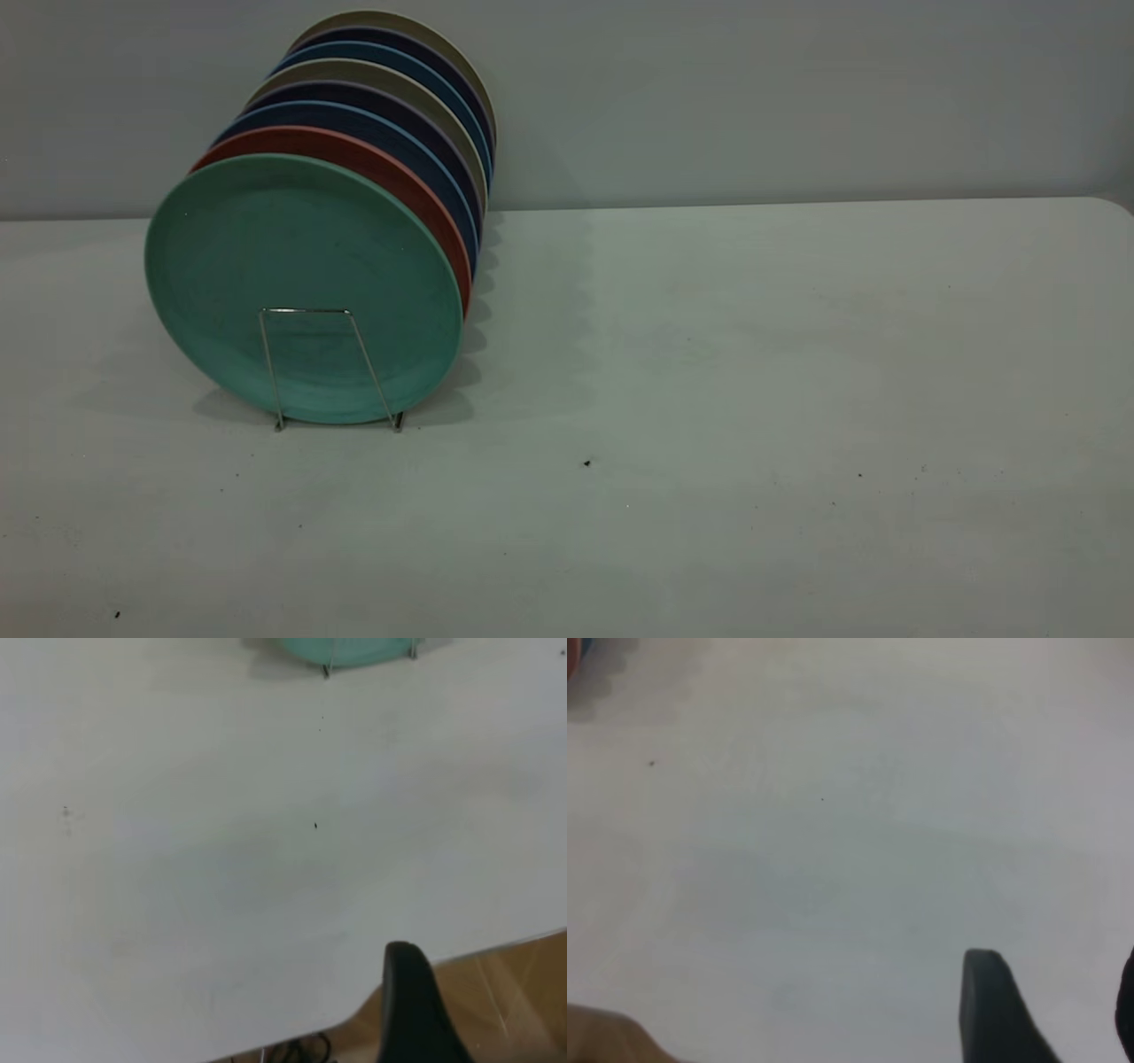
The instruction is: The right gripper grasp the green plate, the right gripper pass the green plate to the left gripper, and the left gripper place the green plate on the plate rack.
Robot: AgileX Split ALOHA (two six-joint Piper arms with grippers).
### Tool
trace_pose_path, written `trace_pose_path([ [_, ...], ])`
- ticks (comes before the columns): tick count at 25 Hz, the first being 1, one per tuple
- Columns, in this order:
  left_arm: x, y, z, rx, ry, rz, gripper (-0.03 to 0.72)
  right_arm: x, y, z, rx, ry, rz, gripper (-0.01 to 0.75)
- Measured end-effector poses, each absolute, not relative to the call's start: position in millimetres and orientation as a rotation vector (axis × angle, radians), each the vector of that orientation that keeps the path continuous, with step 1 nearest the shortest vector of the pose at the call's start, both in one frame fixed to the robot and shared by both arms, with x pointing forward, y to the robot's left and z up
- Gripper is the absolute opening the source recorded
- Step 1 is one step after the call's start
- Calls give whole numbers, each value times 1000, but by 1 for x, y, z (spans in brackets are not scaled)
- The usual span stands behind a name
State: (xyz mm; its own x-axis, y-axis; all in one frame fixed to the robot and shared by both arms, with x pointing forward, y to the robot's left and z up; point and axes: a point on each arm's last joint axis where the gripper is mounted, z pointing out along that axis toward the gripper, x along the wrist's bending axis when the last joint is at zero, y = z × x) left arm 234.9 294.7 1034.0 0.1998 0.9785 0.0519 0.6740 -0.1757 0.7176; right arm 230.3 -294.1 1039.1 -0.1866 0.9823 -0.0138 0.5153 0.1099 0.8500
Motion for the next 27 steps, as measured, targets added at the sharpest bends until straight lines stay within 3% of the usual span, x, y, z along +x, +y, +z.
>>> trace_pose_path([
  [27,221,294,1032,1817,1553,810,445,230,-294,1039,1462,1780,977,348],
])
